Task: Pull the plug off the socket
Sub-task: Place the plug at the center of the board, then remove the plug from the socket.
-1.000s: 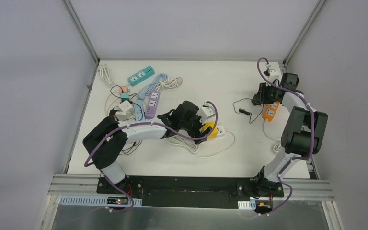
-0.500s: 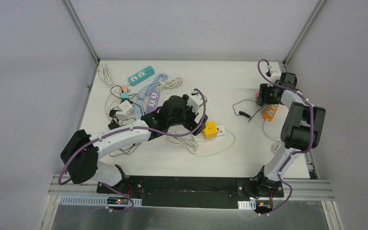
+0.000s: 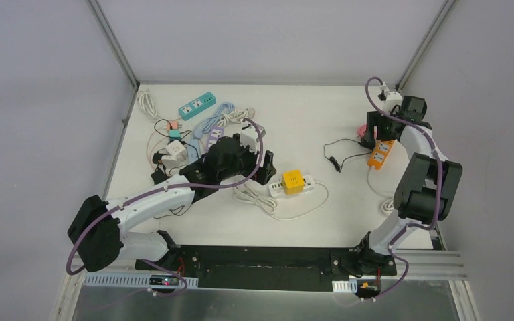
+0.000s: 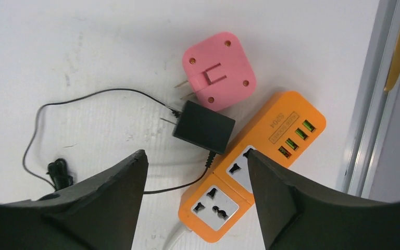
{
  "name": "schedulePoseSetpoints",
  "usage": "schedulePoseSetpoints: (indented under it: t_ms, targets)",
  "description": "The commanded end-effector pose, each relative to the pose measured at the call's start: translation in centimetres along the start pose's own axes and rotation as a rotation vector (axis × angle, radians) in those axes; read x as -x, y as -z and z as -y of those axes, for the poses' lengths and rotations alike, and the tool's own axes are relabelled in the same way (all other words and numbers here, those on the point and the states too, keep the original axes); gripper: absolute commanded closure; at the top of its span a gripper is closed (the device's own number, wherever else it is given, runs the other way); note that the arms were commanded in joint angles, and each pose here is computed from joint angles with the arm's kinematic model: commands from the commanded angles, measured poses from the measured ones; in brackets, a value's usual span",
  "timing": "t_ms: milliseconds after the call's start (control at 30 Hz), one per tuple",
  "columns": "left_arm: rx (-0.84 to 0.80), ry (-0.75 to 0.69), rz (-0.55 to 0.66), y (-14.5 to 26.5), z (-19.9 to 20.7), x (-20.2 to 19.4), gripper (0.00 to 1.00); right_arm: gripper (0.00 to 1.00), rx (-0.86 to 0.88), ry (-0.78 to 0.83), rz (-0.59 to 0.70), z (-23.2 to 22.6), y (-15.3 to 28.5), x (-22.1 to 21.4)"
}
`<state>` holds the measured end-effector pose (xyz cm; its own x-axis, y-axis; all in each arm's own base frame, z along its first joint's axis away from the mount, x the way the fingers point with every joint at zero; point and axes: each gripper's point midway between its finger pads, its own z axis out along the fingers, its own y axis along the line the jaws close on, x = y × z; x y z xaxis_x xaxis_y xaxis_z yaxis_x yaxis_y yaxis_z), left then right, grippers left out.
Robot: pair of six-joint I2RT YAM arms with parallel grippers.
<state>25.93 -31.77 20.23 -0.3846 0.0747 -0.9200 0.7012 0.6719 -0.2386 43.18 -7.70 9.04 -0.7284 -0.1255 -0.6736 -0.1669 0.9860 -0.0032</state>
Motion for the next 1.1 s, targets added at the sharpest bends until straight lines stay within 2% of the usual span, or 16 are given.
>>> schedulePoseSetpoints:
  t_ms: [0, 200, 400, 600, 767, 867, 1067]
  targets:
    - [0.026, 0.100, 0.080, 0.6, -0.7, 1.9, 0.01, 0.26, 0.090, 0.126, 0.132, -1.8, 4.7, 4.7]
    - [0.026, 0.188, 0.074, 0.6, -1.6, 1.8, 0.01, 0.25, 0.399, 0.230, 0.176, -8.1, 8.5, 4.4]
    - [0.008, 0.214, 0.071, 0.4, -1.7, 1.6, 0.01, 0.25, 0.667, 0.346, 0.230, -14.0, 11.7, 3.2]
    - [-0.014, 0.203, 0.039, 0.0, -1.5, 0.7, 0.03, 0.24, 0.975, 0.567, 0.243, -20.2, 15.0, -0.4]
    - [-0.025, 0.192, 0.019, -0.1, -1.5, -0.1, 0.03, 0.18, 1.236, 0.762, 0.288, -24.1, 18.2, -3.6]
    - [-0.022, 0.195, 0.008, -0.2, -1.6, -0.8, 0.03, 0.14, 1.336, 0.822, 0.330, -25.5, 19.3, -4.5]
    - [-0.022, 0.206, -0.003, -0.3, -1.7, -1.4, 0.04, 0.13, 1.413, 0.922, 0.282, -27.7, 19.0, -5.6]
